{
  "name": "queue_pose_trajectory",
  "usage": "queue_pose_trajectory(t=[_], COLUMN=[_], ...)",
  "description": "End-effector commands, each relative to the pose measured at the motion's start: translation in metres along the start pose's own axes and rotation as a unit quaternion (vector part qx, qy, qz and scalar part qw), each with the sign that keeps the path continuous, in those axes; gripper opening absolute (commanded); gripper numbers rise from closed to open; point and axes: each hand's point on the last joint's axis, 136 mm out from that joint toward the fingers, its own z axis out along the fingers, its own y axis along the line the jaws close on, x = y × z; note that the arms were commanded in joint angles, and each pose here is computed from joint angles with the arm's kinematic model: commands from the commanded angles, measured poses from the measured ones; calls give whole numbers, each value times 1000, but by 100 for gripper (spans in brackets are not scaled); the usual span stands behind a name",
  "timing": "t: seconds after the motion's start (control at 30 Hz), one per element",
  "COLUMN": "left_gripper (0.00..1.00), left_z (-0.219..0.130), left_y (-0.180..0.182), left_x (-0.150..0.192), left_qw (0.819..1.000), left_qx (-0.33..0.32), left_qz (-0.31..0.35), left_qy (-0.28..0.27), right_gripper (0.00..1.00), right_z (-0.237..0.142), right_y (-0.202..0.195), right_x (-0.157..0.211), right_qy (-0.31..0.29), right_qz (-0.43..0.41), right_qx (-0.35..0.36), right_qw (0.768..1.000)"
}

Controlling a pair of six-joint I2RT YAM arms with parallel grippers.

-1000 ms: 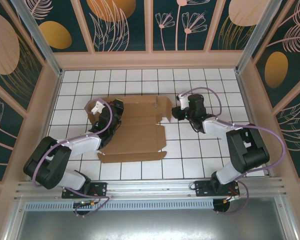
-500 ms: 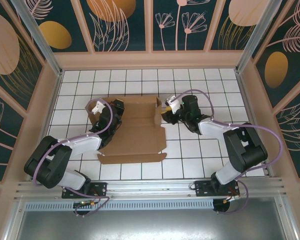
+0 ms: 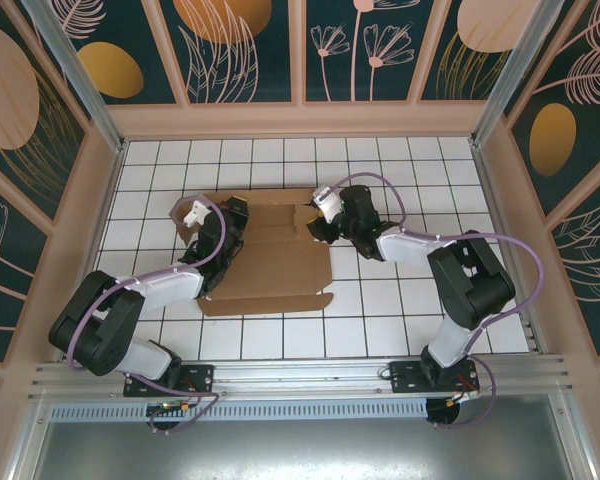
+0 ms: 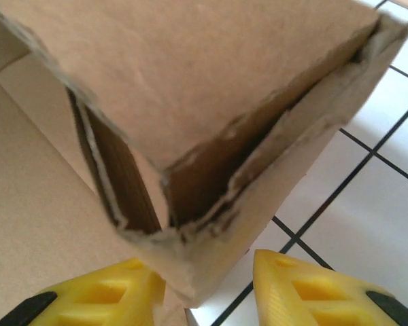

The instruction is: Fold the paper box

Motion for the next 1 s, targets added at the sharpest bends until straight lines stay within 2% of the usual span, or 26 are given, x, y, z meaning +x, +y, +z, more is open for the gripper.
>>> queue_pose_trajectory(t=[0.0,0.2,0.77,0.87,0.97], left_gripper=[0,0,0,0,0], left_z=[0,1,8,10,10], left_y=[-9,-7,4,4,4], left_x=[6,9,16,17,17], left_qw=[1000,1000,999,999,999], left_qx=[10,10,-22,-23,-25], left_qz=[18,15,-18,-22,-26], left_qy=[14,22,33,34,33], right_gripper=[39,51,56,52,39], right_z=[3,5,26,28,29], right_y=[-10,-10,-24,-26,-32], right_x=[-7,-10,-14,-14,-11], right_qy=[-10,-21,-48,-47,-42], right_qz=[2,-2,19,19,27], right_qx=[32,46,106,123,144], right_qw=[999,999,993,991,988])
